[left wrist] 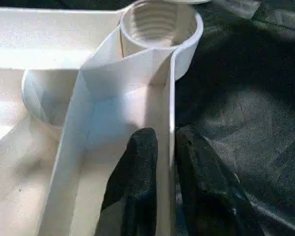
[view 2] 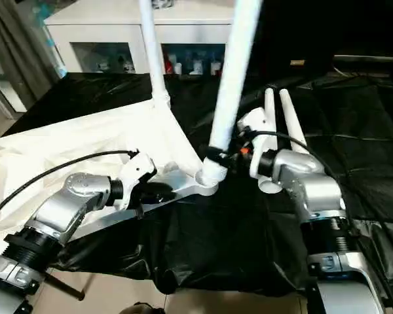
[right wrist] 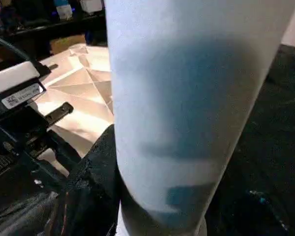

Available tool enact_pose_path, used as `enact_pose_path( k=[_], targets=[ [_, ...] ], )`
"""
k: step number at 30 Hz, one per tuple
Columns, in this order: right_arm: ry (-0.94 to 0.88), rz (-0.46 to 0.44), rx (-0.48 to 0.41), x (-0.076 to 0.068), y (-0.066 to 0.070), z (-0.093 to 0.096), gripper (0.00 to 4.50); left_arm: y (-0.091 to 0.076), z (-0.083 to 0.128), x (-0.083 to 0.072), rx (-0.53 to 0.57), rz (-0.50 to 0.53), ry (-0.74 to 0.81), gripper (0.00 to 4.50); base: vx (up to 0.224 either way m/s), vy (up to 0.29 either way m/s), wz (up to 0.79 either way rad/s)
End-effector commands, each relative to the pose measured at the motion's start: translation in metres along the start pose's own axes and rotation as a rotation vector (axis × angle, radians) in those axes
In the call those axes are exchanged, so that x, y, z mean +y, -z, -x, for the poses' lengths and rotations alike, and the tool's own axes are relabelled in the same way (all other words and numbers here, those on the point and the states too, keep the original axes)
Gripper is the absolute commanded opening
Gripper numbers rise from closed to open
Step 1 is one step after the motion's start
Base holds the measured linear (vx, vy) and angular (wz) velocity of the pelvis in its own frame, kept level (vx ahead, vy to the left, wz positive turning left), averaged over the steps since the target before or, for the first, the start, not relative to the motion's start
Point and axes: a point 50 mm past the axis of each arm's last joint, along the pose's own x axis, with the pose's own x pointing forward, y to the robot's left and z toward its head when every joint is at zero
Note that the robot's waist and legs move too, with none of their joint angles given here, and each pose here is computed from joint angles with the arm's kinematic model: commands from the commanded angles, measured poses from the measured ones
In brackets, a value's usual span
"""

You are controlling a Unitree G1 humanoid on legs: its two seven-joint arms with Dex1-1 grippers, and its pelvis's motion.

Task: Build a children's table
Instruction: Insert table leg to table base

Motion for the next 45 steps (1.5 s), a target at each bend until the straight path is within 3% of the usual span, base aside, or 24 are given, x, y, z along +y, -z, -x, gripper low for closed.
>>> enact_pose_path(
  k=[1,7,13,24,35,45],
  targets=[
    [-0.019,0.013,0.009,0.002,-0.005,-0.008,1.89,-0.001,0.001,0.001,0.011,-0.020,0.000,0.48,0.000,0.000,0.00],
    [-0.042,0.019,0.018,0.004,-0.006,-0.016,1.89,0.005,0.002,0.001,0.032,-0.015,-0.005,0.05,0.000,0.000,0.00],
    [-0.052,0.014,0.035,0.003,-0.004,-0.023,1.89,0.009,0.004,0.002,0.041,-0.020,-0.001,0.00,0.000,0.000,0.00],
    [-0.055,-0.052,0.157,-0.004,0.013,-0.030,1.89,0.006,0.005,-0.003,-0.008,-0.069,0.050,0.00,0.000,0.000,0.00],
    [-0.064,-0.071,0.140,-0.005,0.016,-0.034,1.89,0.007,0.008,-0.003,-0.005,-0.086,0.038,0.00,0.000,0.000,0.00],
    [-0.007,-0.143,0.075,-0.011,0.037,-0.019,1.89,0.005,0.007,0.001,-0.011,-0.075,0.000,0.00,0.000,0.000,0.00]
  ],
)
